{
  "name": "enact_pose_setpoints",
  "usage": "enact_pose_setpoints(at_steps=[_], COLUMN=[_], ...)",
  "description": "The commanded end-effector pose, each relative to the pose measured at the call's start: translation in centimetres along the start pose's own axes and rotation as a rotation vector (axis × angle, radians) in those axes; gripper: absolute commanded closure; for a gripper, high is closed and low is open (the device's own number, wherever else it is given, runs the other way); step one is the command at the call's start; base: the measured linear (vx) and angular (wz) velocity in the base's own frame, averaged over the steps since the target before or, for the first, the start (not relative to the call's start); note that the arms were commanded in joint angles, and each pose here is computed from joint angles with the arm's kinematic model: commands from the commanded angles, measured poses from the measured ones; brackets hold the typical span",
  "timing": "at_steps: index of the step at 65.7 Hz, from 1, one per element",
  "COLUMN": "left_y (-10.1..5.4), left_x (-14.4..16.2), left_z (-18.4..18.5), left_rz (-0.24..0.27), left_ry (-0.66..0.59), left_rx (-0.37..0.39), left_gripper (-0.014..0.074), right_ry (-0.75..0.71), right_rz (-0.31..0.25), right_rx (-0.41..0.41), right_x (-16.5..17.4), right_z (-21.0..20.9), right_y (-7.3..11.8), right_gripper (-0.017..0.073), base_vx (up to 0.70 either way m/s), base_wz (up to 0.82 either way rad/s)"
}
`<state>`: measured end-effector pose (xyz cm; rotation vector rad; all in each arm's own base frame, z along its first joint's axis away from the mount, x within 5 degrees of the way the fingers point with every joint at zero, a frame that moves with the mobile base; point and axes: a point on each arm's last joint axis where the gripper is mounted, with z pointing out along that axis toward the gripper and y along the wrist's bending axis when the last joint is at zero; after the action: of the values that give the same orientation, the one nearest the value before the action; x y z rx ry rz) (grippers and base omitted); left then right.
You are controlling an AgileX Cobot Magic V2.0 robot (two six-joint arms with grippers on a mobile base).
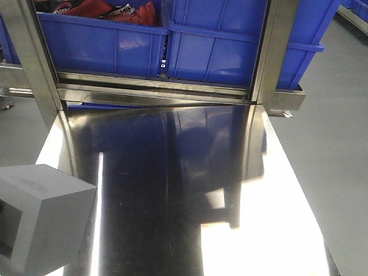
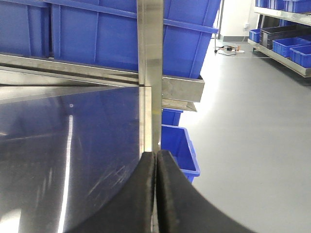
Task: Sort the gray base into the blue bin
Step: 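Lift the gray block with the left gripper and pull it toward the robot, then drive the base away from the table, holding the block in the left gripper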
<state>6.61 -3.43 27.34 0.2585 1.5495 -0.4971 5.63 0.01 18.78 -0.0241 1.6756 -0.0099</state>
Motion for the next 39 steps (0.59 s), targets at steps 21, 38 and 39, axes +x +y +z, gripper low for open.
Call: enact_pose_setpoints(at_steps=[21,38,39], left_y=[-0.41,-0.41,-0.41], left_x=[-1.87,-1.87,-1.87], left_z=[-0.08,-0.08,-0.08], left_rz=[-0.012,-0.012,-0.012], left_ry=[-0.126,-0.126,-0.126], left_rx=[0.035,0.035,0.035], left_gripper=[0.0599,0.0599,0.0599], right_ry=[-0.071,-0.071,-0.071], right_rz=[-0.011,-0.011,-0.011], right_rx=[0.003,0.003,0.003], right_x=[-0.25,-0.25,-0.25], right_z=[-0.01,-0.01,-0.01], right_y=[0.00,0.00,0.00], right_gripper=[0.0568,0.0568,0.0568], base_vx=[-0.03,-0.05,-0.06], base_wz=[-0.17,-0.44,-0.59])
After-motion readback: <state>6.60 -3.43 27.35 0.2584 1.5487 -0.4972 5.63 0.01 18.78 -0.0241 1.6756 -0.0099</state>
